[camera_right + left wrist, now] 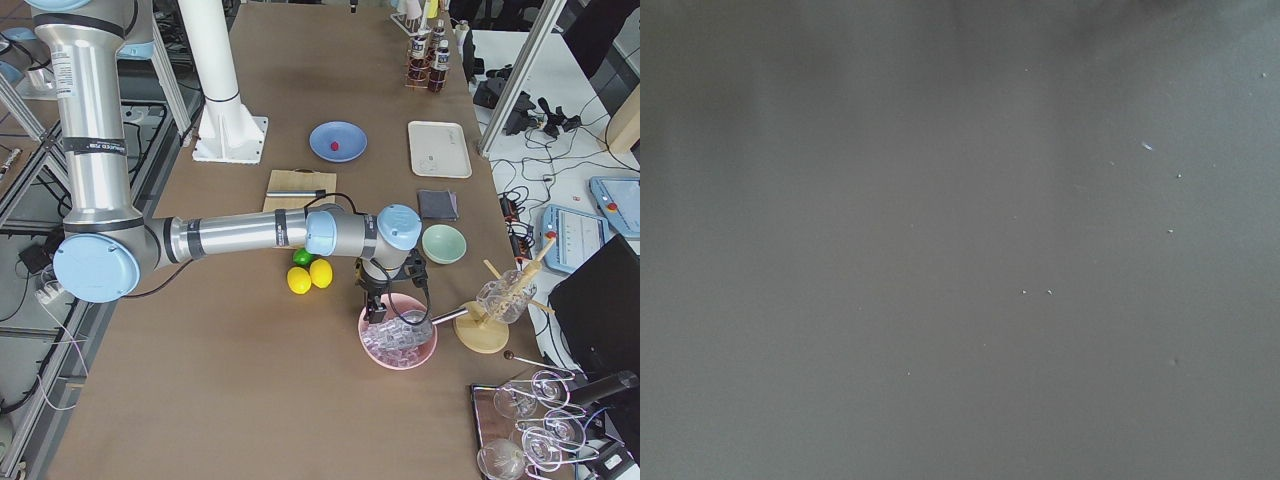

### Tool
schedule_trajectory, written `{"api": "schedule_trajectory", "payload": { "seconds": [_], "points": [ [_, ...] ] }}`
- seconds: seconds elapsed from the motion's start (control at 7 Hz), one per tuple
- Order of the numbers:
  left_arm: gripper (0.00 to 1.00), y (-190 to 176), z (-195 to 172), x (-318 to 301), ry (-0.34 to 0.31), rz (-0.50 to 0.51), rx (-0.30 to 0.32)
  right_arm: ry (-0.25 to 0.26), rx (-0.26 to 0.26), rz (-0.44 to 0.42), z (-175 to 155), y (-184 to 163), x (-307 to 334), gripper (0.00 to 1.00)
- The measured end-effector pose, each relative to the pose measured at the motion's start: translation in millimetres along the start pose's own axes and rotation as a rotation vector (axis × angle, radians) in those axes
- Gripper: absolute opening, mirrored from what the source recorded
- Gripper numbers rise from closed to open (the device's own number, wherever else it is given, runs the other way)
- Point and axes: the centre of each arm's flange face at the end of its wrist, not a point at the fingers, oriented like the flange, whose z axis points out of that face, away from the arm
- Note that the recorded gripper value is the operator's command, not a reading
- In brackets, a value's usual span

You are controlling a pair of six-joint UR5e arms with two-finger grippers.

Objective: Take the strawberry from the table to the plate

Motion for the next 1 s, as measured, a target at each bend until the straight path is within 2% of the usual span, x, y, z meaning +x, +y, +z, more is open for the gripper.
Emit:
{"api": "schedule_trajectory", "payload": {
  "seconds": [1.0],
  "points": [
    [0.97, 2.8, -9.3, -7.5, -0.006, -0.032, 0.001, 0.001, -0.012, 0.014, 6.8, 2.6, 8.1, 1.0]
  ]
}}
